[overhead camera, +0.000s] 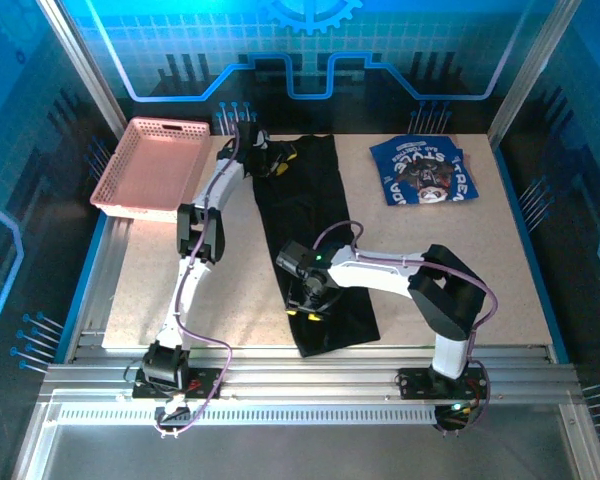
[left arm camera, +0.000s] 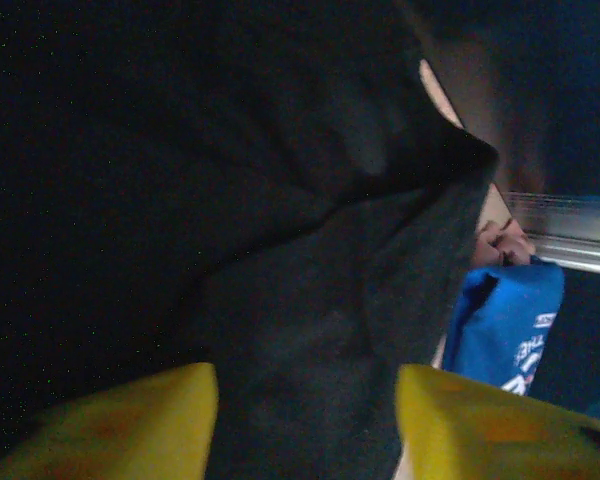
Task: Fold and stack the t-shirts
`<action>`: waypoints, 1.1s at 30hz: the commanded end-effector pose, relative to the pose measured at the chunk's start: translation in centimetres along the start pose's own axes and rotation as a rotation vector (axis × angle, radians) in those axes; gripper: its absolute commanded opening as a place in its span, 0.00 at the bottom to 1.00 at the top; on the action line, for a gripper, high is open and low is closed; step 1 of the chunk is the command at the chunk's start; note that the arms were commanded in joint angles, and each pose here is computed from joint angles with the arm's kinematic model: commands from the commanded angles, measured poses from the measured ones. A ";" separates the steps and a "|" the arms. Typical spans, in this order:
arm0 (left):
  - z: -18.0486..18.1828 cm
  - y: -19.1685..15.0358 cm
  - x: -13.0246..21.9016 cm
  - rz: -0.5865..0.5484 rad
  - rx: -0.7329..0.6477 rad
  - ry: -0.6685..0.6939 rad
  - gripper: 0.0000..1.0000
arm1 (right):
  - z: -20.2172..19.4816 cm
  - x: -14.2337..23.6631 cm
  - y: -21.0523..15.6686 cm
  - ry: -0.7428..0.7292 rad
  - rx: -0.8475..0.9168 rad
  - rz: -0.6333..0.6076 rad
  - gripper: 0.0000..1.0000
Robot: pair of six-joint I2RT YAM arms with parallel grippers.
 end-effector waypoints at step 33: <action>-2.4 -39.8 21.1 0.302 -0.011 0.230 0.54 | -18.2 5.2 3.0 0.129 0.134 -0.026 0.72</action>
Point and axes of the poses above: each hand's point on the last joint's axis, 136 mm out from that joint toward the fingers, its own x axis back along the fingers, its own z axis along the line the jaws close on, y = z × x, the point moved 1 cm from there along x, back along the fingers, and after that the axes turned 12 degrees about -x, right-handed, at the moved point
